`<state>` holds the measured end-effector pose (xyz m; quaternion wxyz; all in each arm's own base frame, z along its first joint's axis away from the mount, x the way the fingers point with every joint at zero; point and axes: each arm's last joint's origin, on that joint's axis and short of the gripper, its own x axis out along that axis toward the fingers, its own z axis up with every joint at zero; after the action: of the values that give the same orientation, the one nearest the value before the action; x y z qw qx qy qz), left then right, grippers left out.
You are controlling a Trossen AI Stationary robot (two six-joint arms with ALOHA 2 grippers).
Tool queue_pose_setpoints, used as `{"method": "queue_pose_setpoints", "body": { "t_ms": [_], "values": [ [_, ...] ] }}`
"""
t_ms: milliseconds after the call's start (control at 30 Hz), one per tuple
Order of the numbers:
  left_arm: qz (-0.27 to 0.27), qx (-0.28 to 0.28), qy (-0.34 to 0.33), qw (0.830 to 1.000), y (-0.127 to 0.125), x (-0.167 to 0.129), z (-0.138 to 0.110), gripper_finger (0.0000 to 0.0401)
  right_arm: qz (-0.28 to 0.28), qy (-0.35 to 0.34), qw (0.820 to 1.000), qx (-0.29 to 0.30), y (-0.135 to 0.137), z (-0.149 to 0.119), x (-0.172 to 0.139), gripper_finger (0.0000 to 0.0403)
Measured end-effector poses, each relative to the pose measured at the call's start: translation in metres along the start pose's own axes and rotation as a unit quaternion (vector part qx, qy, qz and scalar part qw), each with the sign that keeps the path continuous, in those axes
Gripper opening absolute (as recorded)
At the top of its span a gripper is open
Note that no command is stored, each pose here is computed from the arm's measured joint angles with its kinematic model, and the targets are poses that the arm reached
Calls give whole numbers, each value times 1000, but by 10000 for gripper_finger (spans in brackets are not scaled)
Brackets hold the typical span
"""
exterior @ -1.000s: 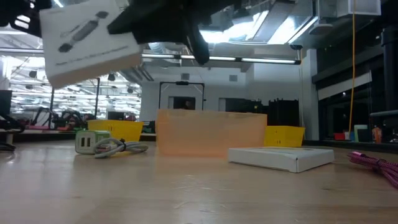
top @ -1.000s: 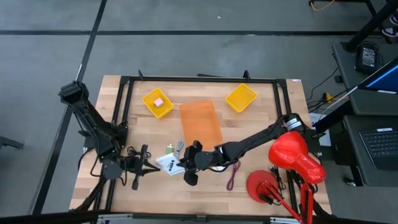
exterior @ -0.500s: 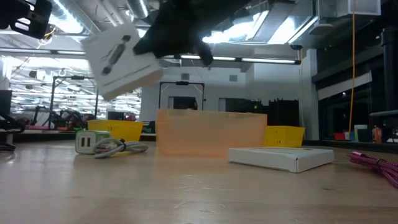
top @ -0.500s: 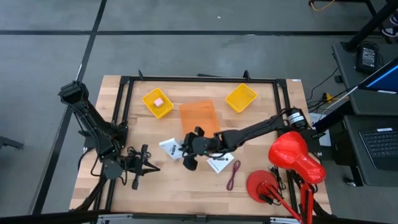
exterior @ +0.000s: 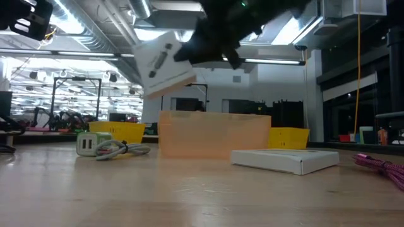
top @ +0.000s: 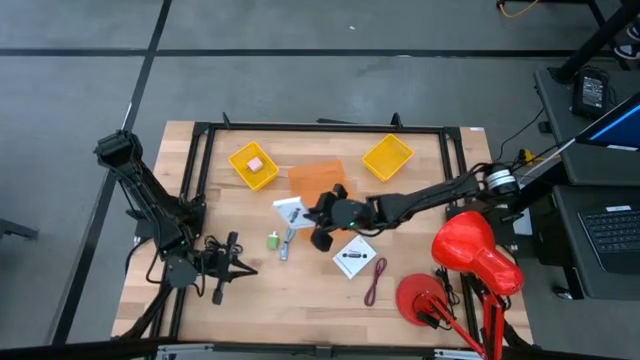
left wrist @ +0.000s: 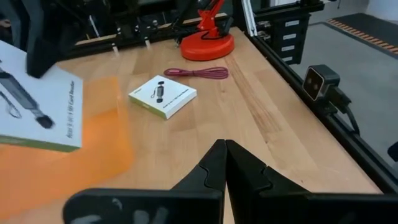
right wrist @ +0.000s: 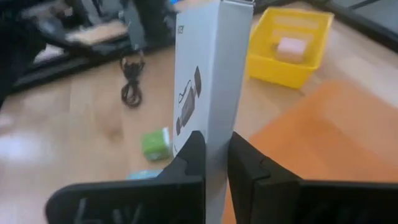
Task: Pick and place items into bin
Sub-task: Put the bottom card reader box into the orange bin
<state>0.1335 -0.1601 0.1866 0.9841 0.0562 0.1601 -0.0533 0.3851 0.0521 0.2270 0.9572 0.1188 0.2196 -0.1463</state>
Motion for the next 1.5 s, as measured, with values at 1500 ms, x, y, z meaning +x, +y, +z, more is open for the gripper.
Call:
{"method": "queue_pose_setpoints", "body": {
  "t_ms": [1500],
  "values": [
    [-34,40,1,999,109,55,23,2,50,65,985,155,-77,-39,-29,17]
  ]
}}
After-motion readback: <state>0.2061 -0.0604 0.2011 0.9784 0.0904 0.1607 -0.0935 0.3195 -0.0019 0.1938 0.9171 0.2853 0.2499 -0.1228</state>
